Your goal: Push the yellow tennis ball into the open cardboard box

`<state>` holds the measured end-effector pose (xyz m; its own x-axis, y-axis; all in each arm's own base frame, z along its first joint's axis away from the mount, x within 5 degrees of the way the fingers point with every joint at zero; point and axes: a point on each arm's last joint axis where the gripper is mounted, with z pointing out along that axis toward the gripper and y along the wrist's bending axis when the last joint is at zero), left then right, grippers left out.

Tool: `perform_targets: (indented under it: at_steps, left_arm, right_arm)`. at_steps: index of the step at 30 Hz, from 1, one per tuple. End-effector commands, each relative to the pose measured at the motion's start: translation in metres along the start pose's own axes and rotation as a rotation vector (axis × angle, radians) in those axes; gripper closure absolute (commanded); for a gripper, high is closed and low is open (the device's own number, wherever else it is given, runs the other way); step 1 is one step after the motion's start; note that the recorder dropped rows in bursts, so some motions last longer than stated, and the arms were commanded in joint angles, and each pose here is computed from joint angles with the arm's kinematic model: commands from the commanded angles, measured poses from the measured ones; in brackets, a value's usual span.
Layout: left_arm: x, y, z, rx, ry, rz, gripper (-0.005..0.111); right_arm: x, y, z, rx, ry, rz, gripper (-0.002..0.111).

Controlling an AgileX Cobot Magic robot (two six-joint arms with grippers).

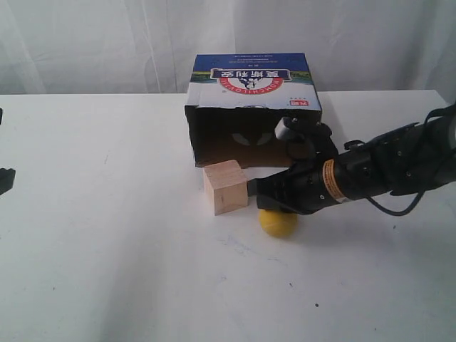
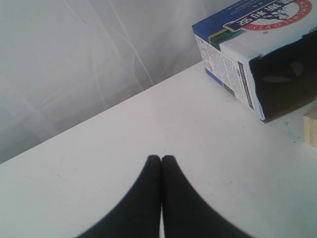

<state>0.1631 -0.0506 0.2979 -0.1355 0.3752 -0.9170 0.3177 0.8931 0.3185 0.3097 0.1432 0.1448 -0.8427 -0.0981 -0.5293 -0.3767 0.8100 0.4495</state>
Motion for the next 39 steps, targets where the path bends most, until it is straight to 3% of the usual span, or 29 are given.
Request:
perform_targets:
  at_steps: [1, 14, 22, 28, 39]
  left_arm:
    - [0.001, 0.000, -0.001, 0.001, 0.000, 0.080, 0.107]
    - [-0.001, -0.004, 0.000, 0.044, -0.024, 0.057, 0.107]
    - [0.004, -0.007, 0.009, 0.067, 0.014, 0.060, 0.107]
    - [0.006, -0.008, 0.012, 0.074, 0.029, 0.060, 0.107]
    - [0.006, -0.009, 0.013, 0.076, 0.028, 0.060, 0.107]
  right_arm:
    - [0.002, -0.024, 0.002, 0.209, -0.021, -0.063, 0.108]
    - [-0.032, -0.029, -0.005, 0.347, -0.123, -0.251, 0.108]
    - [-0.053, -0.012, -0.029, 0.333, -0.222, -0.304, 0.108]
    - [-0.053, 0.012, -0.045, 0.149, -0.240, -0.217, 0.108]
    - [-0.031, -0.027, 0.010, 0.245, -0.098, -0.127, 0.108]
